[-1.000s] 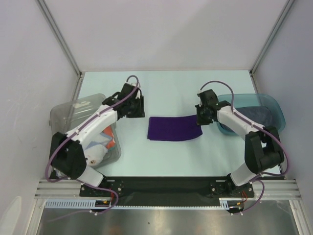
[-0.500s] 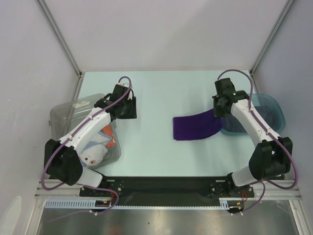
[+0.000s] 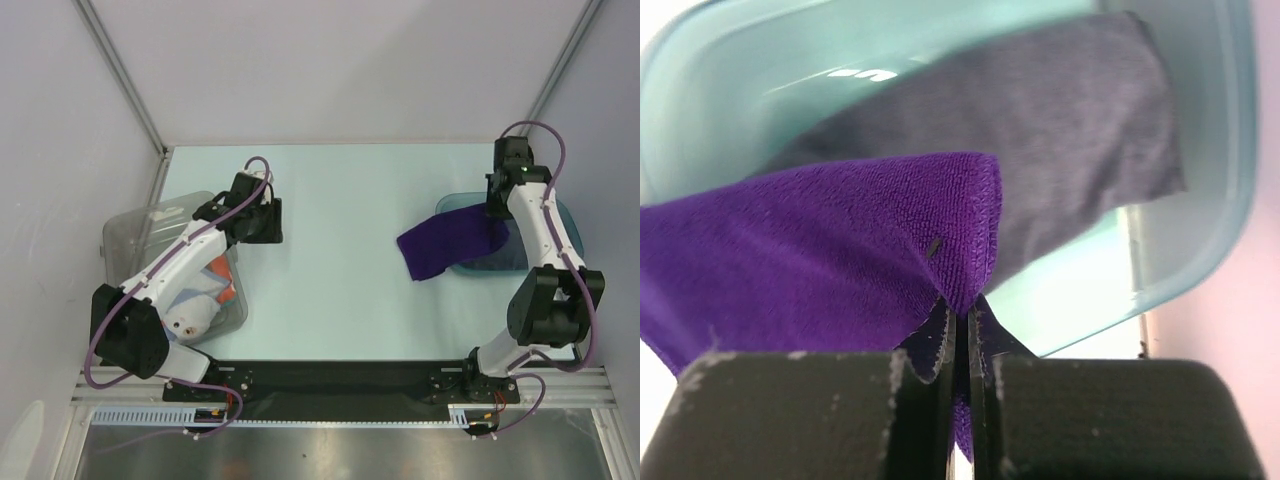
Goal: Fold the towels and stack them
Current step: Neatly place the folded towel into the bin
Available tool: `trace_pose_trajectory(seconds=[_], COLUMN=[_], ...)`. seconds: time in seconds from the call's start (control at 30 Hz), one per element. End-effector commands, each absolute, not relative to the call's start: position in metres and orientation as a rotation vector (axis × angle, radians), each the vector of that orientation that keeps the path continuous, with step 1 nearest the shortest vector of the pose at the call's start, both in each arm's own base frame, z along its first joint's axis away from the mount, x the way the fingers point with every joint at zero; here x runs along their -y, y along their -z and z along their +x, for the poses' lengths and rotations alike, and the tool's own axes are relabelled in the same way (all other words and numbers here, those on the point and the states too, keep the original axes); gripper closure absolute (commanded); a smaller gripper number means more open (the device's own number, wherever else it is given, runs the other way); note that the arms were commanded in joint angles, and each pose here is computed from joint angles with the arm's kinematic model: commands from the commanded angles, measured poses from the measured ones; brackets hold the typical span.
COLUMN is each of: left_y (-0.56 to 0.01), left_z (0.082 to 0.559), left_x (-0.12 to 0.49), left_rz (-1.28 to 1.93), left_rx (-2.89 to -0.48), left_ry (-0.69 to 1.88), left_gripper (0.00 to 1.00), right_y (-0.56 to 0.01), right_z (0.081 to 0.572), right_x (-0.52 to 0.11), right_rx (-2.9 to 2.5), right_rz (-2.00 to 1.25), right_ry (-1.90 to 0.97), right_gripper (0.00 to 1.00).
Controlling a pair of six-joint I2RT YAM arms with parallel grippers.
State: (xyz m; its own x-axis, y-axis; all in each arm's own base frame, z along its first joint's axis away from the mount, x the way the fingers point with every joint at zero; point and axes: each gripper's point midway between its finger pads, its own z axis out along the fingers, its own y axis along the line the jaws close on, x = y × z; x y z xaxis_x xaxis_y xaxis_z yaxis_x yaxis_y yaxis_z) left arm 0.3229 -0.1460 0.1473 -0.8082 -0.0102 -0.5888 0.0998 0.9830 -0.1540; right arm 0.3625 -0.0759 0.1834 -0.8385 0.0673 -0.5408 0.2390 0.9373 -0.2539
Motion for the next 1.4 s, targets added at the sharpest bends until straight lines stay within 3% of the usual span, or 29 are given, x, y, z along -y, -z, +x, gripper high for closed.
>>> trace_pose_trajectory(seconds=[0.0,1.0,1.07,1.13,1.2,1.37], left_y=[-0.158,-0.217,-0.216,-0.211,-0.214,-0.236], left_z=[0.328,0.369,0.374,0.377,0.376,0.373], left_x=[0.149,0.155,0.156,0.154,0.151,0.141], left_rz=[0.104,0.13,0.132,0.13,0.125,0.084], left_rx=[-2.457,-2.426,-2.437,-2.448,-2.452,-2.372], left_ry=[0.259,0.181,0.176,0.144,0.123,0.108], left_gripper=[0.42,0.38,0.38,0.38,0.37,0.33], right_y=[-0.203,-0.143,-0.142,-0.144,-0.149,-0.185], right_z=[0.377,0.405,0.406,0.407,0.405,0.406], right_x=[0.113,0.251,0.259,0.264,0.26,0.235], right_rx=[-2.466,-2.487,-2.47,-2.472,-2.472,-2.43], right_rz=[0.258,0.401,0.455,0.496,0.531,0.521], right_ry=[0.519,0.502,0.493,0.495,0.484,0.539], right_gripper=[1.0,1.0,0.87,0.58,0.45,0.38])
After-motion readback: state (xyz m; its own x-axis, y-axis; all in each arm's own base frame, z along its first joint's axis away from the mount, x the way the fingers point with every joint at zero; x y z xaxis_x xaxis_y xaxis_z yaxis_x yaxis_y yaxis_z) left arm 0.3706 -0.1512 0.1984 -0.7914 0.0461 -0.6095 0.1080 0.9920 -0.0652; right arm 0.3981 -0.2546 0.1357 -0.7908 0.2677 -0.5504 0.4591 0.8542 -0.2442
